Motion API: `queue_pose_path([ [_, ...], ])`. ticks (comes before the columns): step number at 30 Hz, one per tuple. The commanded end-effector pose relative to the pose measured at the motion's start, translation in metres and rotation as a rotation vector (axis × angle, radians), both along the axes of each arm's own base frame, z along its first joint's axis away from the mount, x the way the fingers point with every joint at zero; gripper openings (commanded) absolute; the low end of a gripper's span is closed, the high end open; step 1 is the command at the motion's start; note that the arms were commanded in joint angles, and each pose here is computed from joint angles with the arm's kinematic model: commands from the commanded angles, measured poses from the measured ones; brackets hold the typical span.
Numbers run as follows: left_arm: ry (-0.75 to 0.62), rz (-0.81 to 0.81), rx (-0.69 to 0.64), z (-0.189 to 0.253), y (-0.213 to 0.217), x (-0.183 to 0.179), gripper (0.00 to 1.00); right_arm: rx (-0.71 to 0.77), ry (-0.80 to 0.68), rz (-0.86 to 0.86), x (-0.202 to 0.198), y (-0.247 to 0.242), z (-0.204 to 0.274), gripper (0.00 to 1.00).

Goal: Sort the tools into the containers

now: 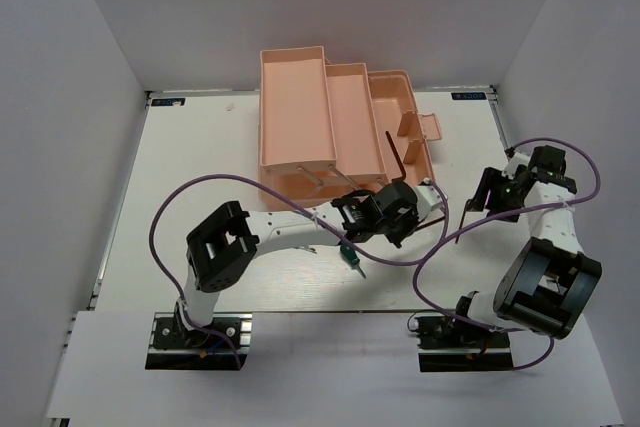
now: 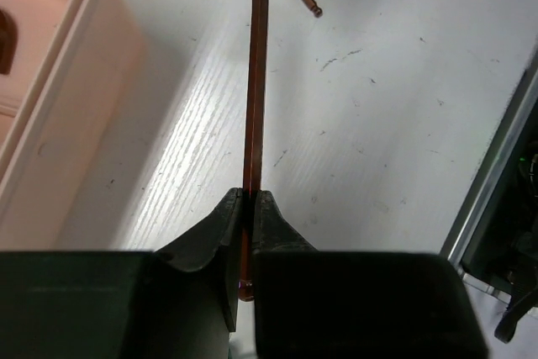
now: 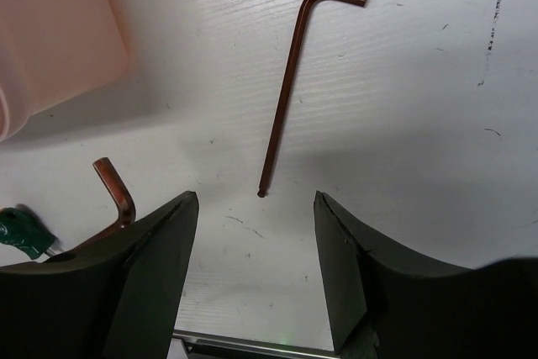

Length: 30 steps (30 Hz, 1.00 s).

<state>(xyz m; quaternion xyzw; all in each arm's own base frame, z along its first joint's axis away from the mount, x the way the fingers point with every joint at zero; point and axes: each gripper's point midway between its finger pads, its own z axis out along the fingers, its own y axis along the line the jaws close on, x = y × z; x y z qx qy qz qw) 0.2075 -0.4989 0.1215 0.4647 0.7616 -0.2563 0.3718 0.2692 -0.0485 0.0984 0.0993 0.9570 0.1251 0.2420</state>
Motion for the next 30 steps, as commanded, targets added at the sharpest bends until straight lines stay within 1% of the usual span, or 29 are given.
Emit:
queue_pose_path([
  [1, -0.022, -0.041, -0.141, 0.061, -0.011, -0.004, 0.00, 0.017, 0.004, 0.009, -0.003, 0.002, -0.002, 0.64],
  [3, -0.031, -0.059, -0.187, 0.084, -0.012, -0.007, 0.00, 0.019, 0.006, 0.008, -0.003, 0.001, -0.003, 0.64],
  [4, -0.040, -0.060, -0.218, 0.099, -0.014, -0.004, 0.00, 0.015, 0.005, 0.011, -0.004, 0.001, -0.003, 0.64],
  [5, -0.048, -0.064, -0.215, 0.100, -0.013, -0.003, 0.00, 0.019, 0.006, 0.009, -0.004, 0.001, -0.004, 0.64],
  [7, -0.084, -0.043, -0.263, 0.127, -0.016, 0.003, 0.00, 0.019, 0.001, 0.009, -0.004, 0.000, -0.003, 0.64],
  [11, -0.133, 0.082, -0.280, 0.144, -0.008, 0.031, 0.00, 0.027, 0.009, 0.006, -0.005, 0.000, -0.006, 0.64],
  [12, -0.145, 0.116, -0.304, 0.156, -0.006, 0.041, 0.00, 0.021, 0.006, 0.007, -0.006, -0.001, -0.006, 0.64],
  [13, -0.155, 0.146, -0.299, 0.159, -0.001, 0.050, 0.00, 0.023, 0.005, 0.006, -0.006, -0.001, -0.006, 0.64],
  [15, -0.145, 0.207, -0.280, 0.148, 0.001, 0.064, 0.00, 0.024, 0.002, 0.006, -0.007, -0.002, -0.006, 0.64],
  [16, -0.146, 0.225, -0.296, 0.155, 0.001, 0.067, 0.00, 0.024, 0.002, 0.006, -0.007, -0.003, -0.006, 0.64],
  [17, -0.146, 0.252, -0.268, 0.141, 0.002, 0.077, 0.00, 0.024, 0.002, 0.004, -0.007, -0.004, -0.006, 0.64],
  [18, -0.147, 0.285, -0.283, 0.146, 0.004, 0.087, 0.00, 0.029, 0.000, 0.000, -0.007, -0.004, -0.007, 0.64],
  [19, -0.146, 0.325, -0.264, 0.141, 0.009, 0.097, 0.00, 0.031, 0.001, 0.001, -0.008, -0.004, -0.007, 0.64],
  [20, -0.150, 0.338, -0.252, 0.137, 0.008, 0.101, 0.00, 0.034, -0.003, 0.003, -0.007, -0.004, -0.006, 0.64],
  [21, -0.150, 0.364, -0.254, 0.134, 0.004, 0.112, 0.00, 0.037, 0.000, 0.002, -0.008, -0.004, -0.007, 0.64],
  [23, -0.147, 0.392, -0.212, 0.121, 0.005, 0.123, 0.00, 0.042, 0.000, 0.002, -0.008, -0.004, -0.008, 0.64],
  [24, -0.154, 0.403, -0.227, 0.129, 0.002, 0.132, 0.00, 0.047, 0.002, 0.000, -0.009, -0.004, -0.008, 0.64],
  [25, -0.143, 0.412, -0.177, 0.107, -0.001, 0.137, 0.00, 0.045, 0.002, 0.004, -0.009, -0.004, -0.009, 0.64],
  [26, -0.146, 0.429, -0.165, 0.103, -0.001, 0.145, 0.00, 0.048, 0.007, -0.001, -0.011, -0.004, -0.010, 0.64],
  [27, -0.151, 0.430, -0.181, 0.110, -0.006, 0.148, 0.00, 0.046, 0.003, 0.004, -0.010, -0.005, -0.010, 0.64],
  [30, -0.139, 0.438, -0.144, 0.091, -0.011, 0.158, 0.00, 0.054, 0.005, 0.000, -0.012, -0.005, -0.012, 0.64],
])
